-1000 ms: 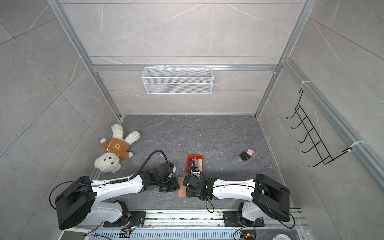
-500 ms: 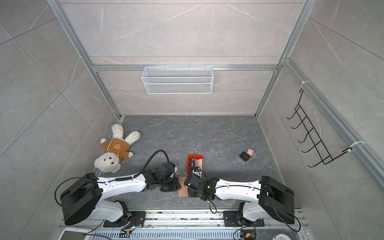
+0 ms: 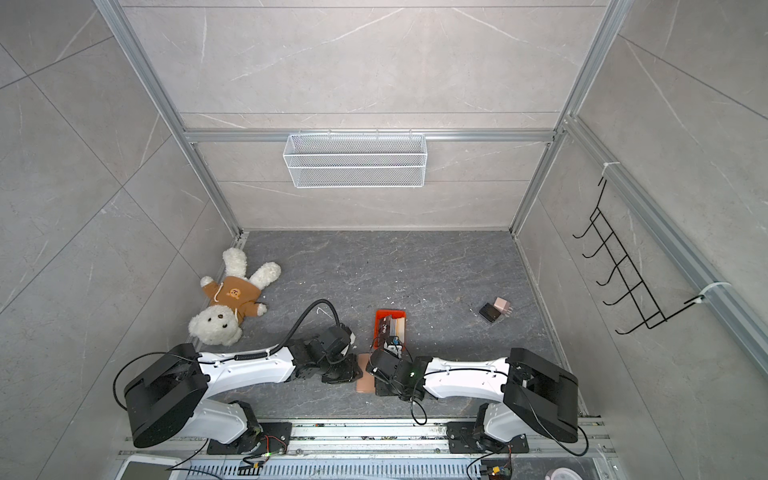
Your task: Put the credit cards into the card holder
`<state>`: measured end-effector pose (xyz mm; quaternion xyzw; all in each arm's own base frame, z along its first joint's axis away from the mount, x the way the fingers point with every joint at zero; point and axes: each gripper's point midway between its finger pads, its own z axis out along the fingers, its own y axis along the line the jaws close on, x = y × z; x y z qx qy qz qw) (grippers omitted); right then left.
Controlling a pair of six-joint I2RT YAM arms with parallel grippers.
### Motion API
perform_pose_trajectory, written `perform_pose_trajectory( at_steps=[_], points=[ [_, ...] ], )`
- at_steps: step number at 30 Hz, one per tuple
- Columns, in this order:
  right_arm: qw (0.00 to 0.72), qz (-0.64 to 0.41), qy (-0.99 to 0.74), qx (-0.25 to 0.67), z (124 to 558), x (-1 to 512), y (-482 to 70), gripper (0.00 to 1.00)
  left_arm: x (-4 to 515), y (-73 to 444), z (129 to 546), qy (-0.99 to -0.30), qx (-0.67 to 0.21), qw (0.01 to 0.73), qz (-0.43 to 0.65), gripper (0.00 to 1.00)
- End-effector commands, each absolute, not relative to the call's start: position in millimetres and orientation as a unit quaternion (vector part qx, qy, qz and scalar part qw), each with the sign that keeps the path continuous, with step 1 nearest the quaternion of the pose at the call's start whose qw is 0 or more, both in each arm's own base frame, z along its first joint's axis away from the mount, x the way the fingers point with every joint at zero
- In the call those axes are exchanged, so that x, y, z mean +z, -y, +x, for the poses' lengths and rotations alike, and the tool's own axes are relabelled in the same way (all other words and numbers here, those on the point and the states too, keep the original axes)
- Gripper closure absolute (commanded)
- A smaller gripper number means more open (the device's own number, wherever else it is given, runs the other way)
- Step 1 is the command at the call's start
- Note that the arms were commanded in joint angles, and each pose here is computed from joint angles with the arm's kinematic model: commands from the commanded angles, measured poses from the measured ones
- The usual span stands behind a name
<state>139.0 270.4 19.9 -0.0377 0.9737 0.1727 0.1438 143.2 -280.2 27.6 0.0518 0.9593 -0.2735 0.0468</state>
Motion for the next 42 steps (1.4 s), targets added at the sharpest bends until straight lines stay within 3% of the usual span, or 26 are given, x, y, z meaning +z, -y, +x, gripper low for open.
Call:
perform_pose_trajectory(
  at_steps=[1, 13, 30, 42],
  points=[
    [0.135, -0.036, -0.978, 0.153, 135.6, 11.4, -263.6, 0.89, 34.7, 295.0, 144.3, -0.952, -0.293, 0.047, 0.07, 0.8],
    [0.135, -0.036, -0.979, 0.149, 135.8, 10.7, -262.6, 0.92, 25.7, 300.6, 138.2, -0.955, -0.284, 0.039, 0.077, 0.8],
    [0.168, -0.024, -0.965, 0.2, 150.2, 77.3, -255.1, 0.86, 14.5, 291.7, 133.2, -0.958, -0.277, 0.033, 0.061, 0.8],
    [0.128, 0.015, -0.974, 0.189, 163.0, 71.3, -221.7, 0.84, 12.9, 284.6, 130.4, -0.96, -0.276, 0.037, 0.025, 0.8]
  ],
)
